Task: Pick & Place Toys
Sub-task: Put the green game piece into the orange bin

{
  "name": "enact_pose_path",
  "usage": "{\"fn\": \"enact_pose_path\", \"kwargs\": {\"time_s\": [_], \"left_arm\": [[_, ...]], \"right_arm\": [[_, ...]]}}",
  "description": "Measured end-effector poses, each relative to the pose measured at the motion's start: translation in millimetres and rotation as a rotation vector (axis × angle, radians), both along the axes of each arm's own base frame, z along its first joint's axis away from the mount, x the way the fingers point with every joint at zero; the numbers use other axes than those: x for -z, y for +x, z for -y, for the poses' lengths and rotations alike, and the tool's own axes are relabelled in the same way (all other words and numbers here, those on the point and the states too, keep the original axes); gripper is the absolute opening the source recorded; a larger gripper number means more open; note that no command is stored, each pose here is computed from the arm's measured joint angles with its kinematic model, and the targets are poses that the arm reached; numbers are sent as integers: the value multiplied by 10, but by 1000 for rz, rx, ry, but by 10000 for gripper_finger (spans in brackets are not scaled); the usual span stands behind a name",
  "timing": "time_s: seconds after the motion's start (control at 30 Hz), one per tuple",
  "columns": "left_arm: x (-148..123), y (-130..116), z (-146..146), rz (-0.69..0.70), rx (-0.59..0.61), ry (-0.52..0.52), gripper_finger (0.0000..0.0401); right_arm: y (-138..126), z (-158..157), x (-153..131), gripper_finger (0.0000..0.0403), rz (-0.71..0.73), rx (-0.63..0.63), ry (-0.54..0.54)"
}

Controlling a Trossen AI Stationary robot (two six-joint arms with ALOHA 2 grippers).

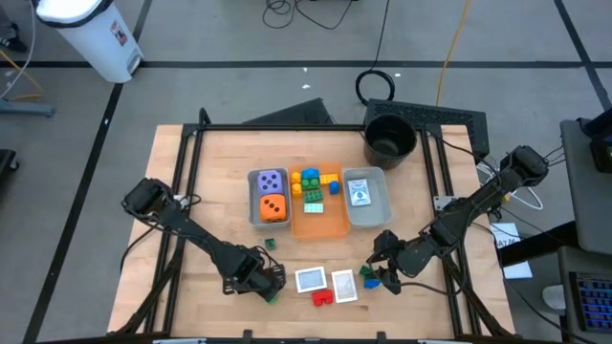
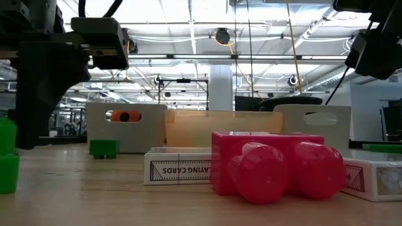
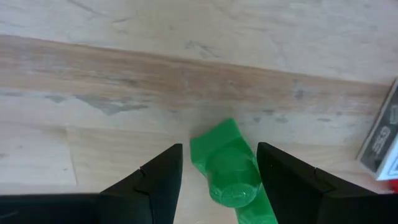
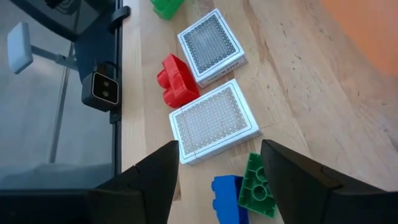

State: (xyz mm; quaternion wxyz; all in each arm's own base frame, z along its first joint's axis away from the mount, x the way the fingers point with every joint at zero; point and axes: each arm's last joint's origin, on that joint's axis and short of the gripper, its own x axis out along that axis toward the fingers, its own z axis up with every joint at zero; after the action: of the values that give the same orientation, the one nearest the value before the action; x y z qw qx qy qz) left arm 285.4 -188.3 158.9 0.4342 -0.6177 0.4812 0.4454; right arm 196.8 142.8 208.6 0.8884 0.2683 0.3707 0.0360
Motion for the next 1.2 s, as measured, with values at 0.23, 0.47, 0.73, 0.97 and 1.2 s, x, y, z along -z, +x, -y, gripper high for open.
{"fn": "enact_pose_path", "kwargs": {"time_s": [0.23, 0.47, 0.73, 0.97, 1.2], "left_arm": [[2, 4, -43, 20, 163, 36, 211], [-162, 32, -242, 102, 408, 119, 211], [-763, -99, -448, 386, 857, 196, 211], [-938, -225, -393, 480, 1017, 127, 211], [-936, -177, -265, 535, 1219, 155, 211]], "right_arm": [[0, 0, 1, 220, 2, -6, -7], [0, 0, 2, 215, 1, -6, -8], [0, -1, 1, 215, -1, 0, 0], [28, 41, -2, 213, 21, 46, -34], [98, 142, -6, 212, 26, 107, -28]]}}
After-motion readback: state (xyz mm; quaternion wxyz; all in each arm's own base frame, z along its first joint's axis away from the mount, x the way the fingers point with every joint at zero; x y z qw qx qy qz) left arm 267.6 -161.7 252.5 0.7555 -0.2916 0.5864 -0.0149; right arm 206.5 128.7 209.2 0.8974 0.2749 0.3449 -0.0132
